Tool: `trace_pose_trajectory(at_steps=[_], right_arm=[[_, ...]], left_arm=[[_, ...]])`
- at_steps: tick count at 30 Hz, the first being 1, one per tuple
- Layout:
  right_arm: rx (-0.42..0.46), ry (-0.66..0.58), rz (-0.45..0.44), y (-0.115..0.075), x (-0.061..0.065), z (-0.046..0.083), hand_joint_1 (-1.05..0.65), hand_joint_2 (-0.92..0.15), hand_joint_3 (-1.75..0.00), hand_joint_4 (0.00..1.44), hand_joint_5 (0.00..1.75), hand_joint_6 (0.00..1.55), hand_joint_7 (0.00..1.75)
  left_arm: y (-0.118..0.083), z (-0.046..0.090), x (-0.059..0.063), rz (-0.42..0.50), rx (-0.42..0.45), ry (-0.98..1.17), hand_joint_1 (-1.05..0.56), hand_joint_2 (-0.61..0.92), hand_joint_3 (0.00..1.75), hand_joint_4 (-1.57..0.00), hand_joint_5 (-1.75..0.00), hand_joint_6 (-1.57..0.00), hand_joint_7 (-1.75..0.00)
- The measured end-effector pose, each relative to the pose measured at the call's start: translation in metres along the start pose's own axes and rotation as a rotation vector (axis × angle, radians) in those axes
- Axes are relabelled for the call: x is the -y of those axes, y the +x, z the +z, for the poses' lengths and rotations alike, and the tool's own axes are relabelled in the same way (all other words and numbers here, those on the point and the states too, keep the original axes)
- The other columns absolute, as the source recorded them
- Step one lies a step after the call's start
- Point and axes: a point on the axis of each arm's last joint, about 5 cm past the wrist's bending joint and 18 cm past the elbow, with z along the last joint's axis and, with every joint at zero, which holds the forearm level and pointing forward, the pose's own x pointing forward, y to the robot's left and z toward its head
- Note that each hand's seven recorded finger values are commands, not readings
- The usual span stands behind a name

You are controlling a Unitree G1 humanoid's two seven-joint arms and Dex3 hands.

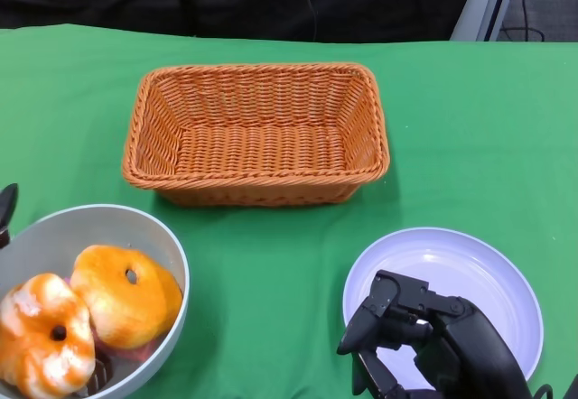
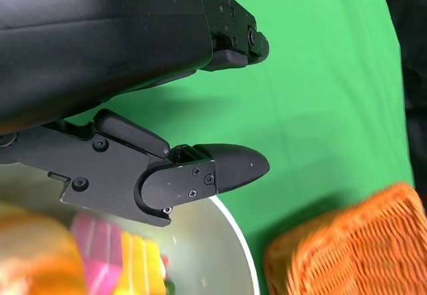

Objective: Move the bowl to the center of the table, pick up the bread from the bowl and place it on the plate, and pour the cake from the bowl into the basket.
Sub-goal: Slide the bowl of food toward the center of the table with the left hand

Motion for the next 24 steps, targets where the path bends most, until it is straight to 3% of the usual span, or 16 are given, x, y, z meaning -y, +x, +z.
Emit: trace_pose_trajectory(at_steps=[5, 8, 24], right_arm=[[-0.002, 0.000, 0.003, 0.000, 0.000, -0.001, -0.29, -0.53, -1.00, 0.76, 1.65, 0.75, 1.35], [-0.006, 0.000, 0.011, 0.001, 0.001, -0.002, -0.30, -0.54, -0.99, 0.75, 1.65, 0.75, 1.35], [-0.016, 0.006, 0.006, 0.001, 0.001, -0.003, -0.27, -0.52, -1.03, 0.76, 1.65, 0.77, 1.35]], left_arm=[[-0.004, 0.000, 0.000, -0.010, 0.019, -0.044, -0.72, 0.92, 0.64, -0.01, 0.00, -0.02, 0.00], [-0.007, -0.001, 0.007, -0.041, 0.039, -0.087, -0.72, 0.92, 0.63, 0.00, 0.00, -0.01, 0.00], [-0.017, 0.003, 0.011, -0.137, 0.000, -0.136, -0.73, 0.92, 0.64, 0.00, 0.00, 0.00, 0.00]])
